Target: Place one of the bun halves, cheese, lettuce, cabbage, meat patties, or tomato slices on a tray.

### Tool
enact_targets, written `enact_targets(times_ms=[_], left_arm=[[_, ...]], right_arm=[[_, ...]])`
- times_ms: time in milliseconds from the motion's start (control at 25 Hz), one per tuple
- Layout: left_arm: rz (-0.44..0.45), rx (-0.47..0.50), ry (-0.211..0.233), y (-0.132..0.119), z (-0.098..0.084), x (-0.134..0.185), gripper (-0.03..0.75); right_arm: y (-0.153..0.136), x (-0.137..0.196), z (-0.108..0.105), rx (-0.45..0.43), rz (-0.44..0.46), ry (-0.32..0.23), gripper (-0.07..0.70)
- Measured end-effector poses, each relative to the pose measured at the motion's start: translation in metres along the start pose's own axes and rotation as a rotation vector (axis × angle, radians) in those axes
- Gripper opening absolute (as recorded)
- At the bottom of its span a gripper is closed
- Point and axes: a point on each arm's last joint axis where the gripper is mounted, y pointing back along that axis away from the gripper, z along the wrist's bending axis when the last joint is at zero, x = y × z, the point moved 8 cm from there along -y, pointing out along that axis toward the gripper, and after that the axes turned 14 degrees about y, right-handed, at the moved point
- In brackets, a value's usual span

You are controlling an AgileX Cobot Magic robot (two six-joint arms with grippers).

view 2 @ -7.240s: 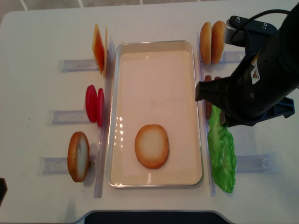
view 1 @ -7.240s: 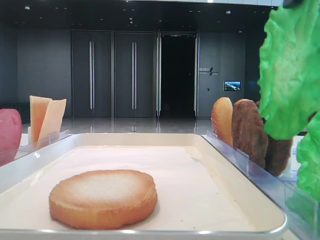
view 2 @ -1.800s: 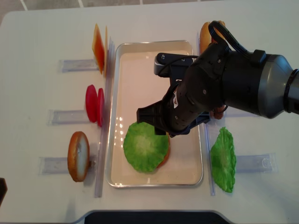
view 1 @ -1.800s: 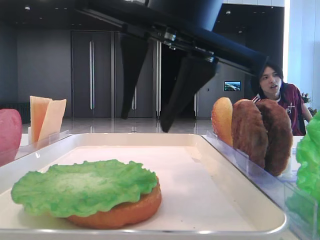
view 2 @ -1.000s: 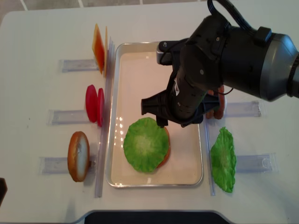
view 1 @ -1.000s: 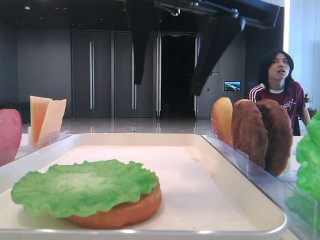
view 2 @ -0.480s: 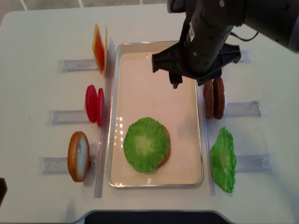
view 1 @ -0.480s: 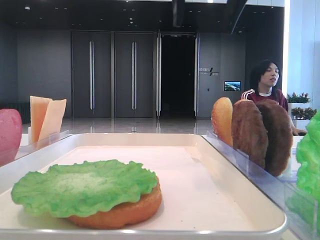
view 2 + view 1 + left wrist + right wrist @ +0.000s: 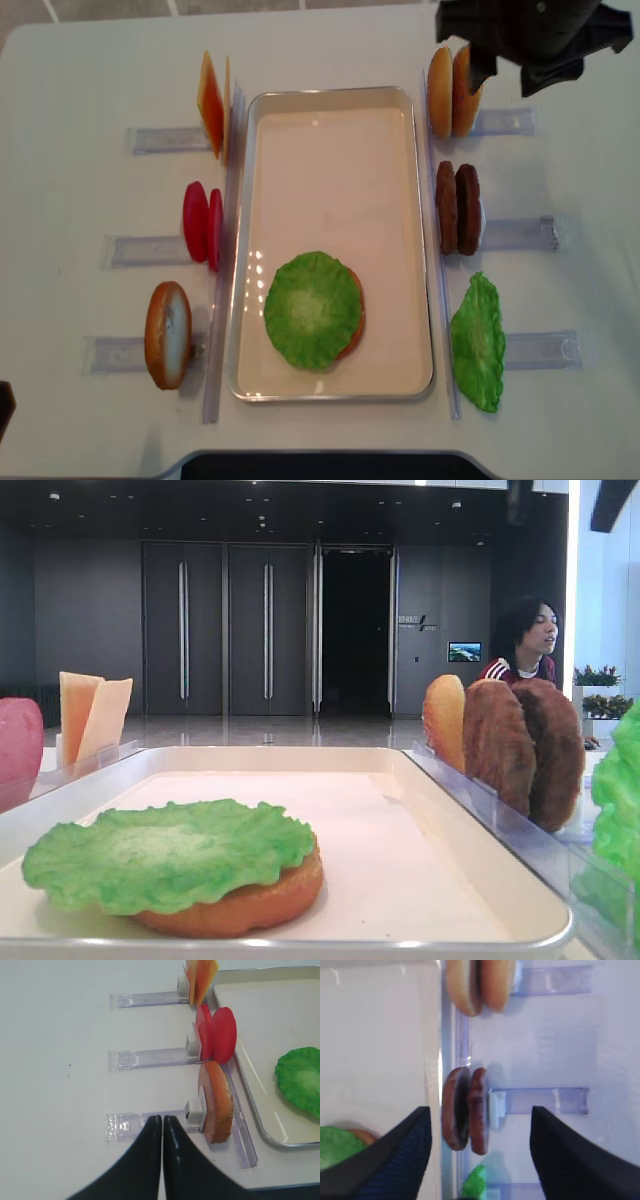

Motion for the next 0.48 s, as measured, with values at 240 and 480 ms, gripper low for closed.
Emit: enact_targets(times_ms=[240,480], left_arm=[[0.000,0.000,0.000,0.000,0.000,0.000,-0.007],[0.000,0.000,0.000,0.000,0.000,0.000,-0.007]], right_arm=[[0.004,-0.005,-0.063,0.045,-0.014,-0.072,0.441],[0.009,-0.002,-0.114,0.091,-0.015,-0.116,0.440]])
